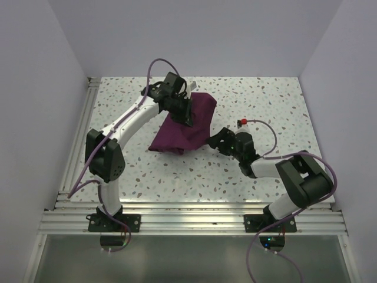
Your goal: Prepare the surgical pack
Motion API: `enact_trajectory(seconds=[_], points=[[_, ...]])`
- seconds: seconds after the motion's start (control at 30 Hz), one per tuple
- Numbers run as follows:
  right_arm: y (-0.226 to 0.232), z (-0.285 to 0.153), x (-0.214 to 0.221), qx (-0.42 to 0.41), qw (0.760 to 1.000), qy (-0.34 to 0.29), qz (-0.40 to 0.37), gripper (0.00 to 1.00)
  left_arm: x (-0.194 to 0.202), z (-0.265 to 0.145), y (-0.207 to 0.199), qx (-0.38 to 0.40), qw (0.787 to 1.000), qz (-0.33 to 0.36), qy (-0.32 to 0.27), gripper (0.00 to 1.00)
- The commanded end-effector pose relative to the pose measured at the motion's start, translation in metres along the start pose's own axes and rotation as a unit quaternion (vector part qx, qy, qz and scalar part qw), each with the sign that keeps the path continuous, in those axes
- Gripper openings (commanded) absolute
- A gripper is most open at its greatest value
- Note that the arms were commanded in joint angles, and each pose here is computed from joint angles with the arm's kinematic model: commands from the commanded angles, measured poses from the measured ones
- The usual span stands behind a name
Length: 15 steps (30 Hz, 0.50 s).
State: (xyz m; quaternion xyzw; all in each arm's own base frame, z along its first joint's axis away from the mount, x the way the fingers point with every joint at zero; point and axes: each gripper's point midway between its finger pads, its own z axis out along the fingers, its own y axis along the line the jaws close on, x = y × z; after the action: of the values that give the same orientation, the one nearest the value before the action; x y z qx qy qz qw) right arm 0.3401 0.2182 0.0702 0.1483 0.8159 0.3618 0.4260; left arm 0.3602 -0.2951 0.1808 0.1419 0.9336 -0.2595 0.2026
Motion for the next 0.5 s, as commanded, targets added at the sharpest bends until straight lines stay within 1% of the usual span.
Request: enact_trajectory(seconds=[0.0, 0.1, 0.17, 0.33, 0.4, 0.47], points=[[0.012, -0.005, -0.023, -0.034, 0.999, -0.031, 0.0, 0.71, -0.034, -0.042, -0.034, 0.053, 0.994, 0.038, -0.085, 0.0], [0.022, -0.001, -0.025, -0.061, 0.998, -0.021, 0.001, 0.72, -0.034, -0.041, -0.034, 0.057, 0.994, 0.038, -0.084, 0.0], [0.026, 0.007, -0.019, -0.071, 0.997, -0.002, 0.002, 0.73, -0.035, -0.042, -0.037, 0.061, 0.994, 0.04, -0.086, 0.0], [0.027, 0.016, -0.011, -0.094, 0.995, 0.012, 0.017, 0.72, -0.037, -0.046, -0.04, 0.069, 0.993, 0.04, -0.09, 0.0], [0.023, 0.02, -0.007, -0.09, 0.996, 0.017, 0.021, 0.7, -0.037, -0.047, -0.041, 0.069, 0.993, 0.042, -0.089, 0.0], [0.021, 0.021, -0.005, -0.089, 0.996, 0.018, 0.022, 0.64, -0.037, -0.048, -0.042, 0.071, 0.992, 0.043, -0.09, 0.0]])
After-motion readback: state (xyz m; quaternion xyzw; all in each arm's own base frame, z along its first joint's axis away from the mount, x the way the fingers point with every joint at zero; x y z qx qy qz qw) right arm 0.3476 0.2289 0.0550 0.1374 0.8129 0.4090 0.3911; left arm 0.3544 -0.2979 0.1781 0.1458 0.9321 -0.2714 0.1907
